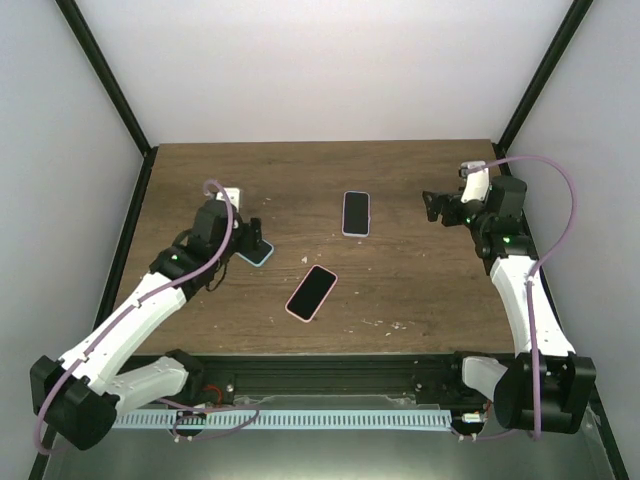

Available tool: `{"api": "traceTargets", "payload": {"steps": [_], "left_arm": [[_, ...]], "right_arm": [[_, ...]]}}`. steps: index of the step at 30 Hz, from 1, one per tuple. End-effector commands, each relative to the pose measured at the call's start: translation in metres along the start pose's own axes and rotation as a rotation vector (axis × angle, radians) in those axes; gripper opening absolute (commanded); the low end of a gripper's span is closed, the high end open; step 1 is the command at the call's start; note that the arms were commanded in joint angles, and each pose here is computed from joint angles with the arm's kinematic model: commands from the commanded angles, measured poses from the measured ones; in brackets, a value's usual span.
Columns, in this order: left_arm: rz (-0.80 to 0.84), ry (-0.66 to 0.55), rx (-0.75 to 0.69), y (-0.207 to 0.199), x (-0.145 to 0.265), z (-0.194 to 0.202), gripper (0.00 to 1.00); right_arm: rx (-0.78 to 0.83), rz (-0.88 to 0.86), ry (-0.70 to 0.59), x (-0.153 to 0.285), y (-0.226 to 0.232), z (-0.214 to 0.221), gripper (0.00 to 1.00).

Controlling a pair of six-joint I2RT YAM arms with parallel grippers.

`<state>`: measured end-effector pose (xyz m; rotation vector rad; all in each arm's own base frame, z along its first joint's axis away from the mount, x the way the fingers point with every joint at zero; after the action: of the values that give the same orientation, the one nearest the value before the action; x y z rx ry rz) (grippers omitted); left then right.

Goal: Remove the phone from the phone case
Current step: Adjust the phone at the center of the board.

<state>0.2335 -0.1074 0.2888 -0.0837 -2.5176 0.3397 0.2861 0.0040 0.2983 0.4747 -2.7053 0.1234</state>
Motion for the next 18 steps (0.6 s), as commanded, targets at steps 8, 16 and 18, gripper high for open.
{"api": "traceTargets", "payload": {"steps": [8,16,18], "left_arm": [[0.108,0.183,-0.137,-0.050,-0.016,0.054,0.81],[0.044,0.533,-0.314,-0.094,-0.023,0.131,0.98],[0.004,0.609,-0.326,-0.096,-0.027,0.146,0.99]], "right_arm": [[0.086,-0.166,0.132,-0.011,0.016,0.024,1.00],[0.095,-0.304,0.213,-0.023,0.026,0.056,1.00],[0.075,-0.331,0.222,-0.025,0.028,0.064,1.00]]}}
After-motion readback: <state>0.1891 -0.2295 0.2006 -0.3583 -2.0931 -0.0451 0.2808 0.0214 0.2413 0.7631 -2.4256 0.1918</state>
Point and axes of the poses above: each gripper's point midway between its finger pads, its own x axis back along the fingers, its own y axis along the line the jaws close on, z = x × y, the point moved 10 cm from there along x, back along the fingers, and after that the axes turned 11 degrees about x, right-handed, at the moved point
